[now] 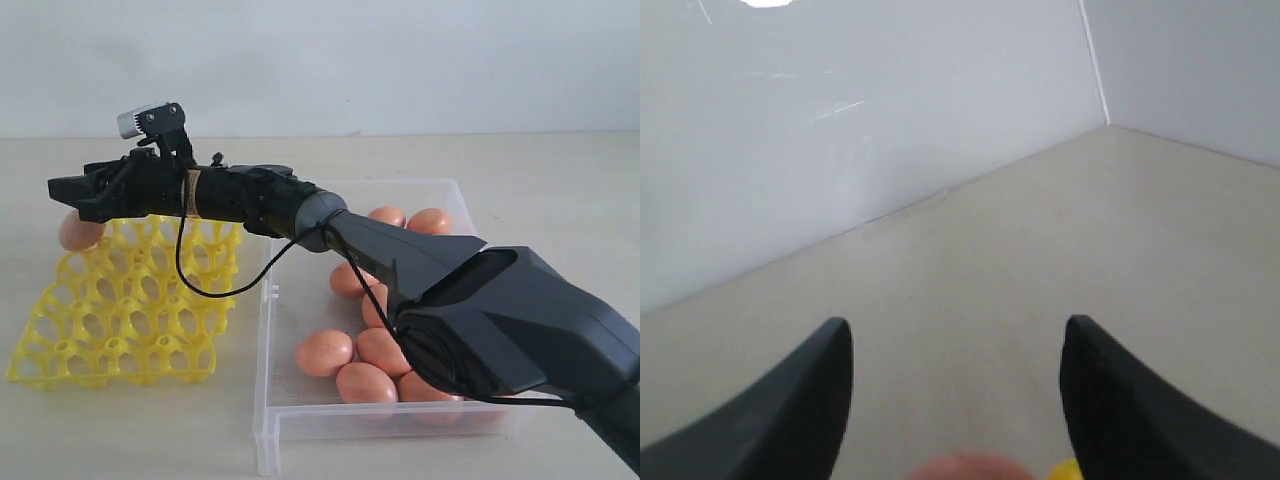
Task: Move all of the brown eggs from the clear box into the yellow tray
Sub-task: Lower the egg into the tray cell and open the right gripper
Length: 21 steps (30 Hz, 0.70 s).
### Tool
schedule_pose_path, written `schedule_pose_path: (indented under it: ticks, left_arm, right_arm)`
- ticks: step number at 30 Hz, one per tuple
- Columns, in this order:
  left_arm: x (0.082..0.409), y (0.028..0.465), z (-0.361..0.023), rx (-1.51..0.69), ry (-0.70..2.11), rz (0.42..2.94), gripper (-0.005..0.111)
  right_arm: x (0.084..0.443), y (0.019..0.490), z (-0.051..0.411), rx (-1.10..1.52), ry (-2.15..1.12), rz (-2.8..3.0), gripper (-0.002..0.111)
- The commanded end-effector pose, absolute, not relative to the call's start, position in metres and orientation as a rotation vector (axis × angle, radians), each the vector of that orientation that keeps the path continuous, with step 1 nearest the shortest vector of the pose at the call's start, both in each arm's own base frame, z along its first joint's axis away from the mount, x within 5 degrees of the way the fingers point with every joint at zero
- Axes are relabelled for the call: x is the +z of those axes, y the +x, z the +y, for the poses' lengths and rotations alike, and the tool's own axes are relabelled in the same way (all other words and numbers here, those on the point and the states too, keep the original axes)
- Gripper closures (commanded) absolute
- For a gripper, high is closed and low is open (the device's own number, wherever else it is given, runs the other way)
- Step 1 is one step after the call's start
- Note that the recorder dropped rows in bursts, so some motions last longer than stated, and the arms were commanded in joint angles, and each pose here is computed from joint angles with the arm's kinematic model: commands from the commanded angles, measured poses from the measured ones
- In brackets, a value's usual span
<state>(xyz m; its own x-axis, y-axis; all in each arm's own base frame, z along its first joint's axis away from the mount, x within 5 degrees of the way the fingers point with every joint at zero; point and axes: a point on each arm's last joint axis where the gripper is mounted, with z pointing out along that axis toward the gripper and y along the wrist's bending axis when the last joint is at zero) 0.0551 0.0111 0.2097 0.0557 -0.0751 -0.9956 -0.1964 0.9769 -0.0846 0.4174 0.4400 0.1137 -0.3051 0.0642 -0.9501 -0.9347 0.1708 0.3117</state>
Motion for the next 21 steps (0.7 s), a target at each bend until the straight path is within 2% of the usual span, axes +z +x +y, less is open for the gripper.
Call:
schedule_pose_path:
  ticks: [1, 18, 20, 21]
  left_arm:
    - [0.2088, 0.0553, 0.0112, 0.076, -0.237, 1.514, 0.103]
    - [0.2086, 0.0553, 0.0111, 0.076, -0.237, 1.516, 0.103]
    - [0.2086, 0.0553, 0.0111, 0.076, -0.237, 1.516, 0.103]
    - [0.2086, 0.0553, 0.0111, 0.076, -0.237, 1.516, 0.103]
  right_arm:
    - [0.125, 0.4153, 0.4413, 1.326, -0.894, 1.452, 0.053]
    - [0.125, 0.4151, 0.4413, 1.331, -0.892, 1.453, 0.054]
    - [0.1253, 0.4187, 0.4365, 1.343, -0.893, 1.452, 0.058]
    - [0.1261, 0.4187, 0.4335, 1.378, -0.908, 1.443, 0.065]
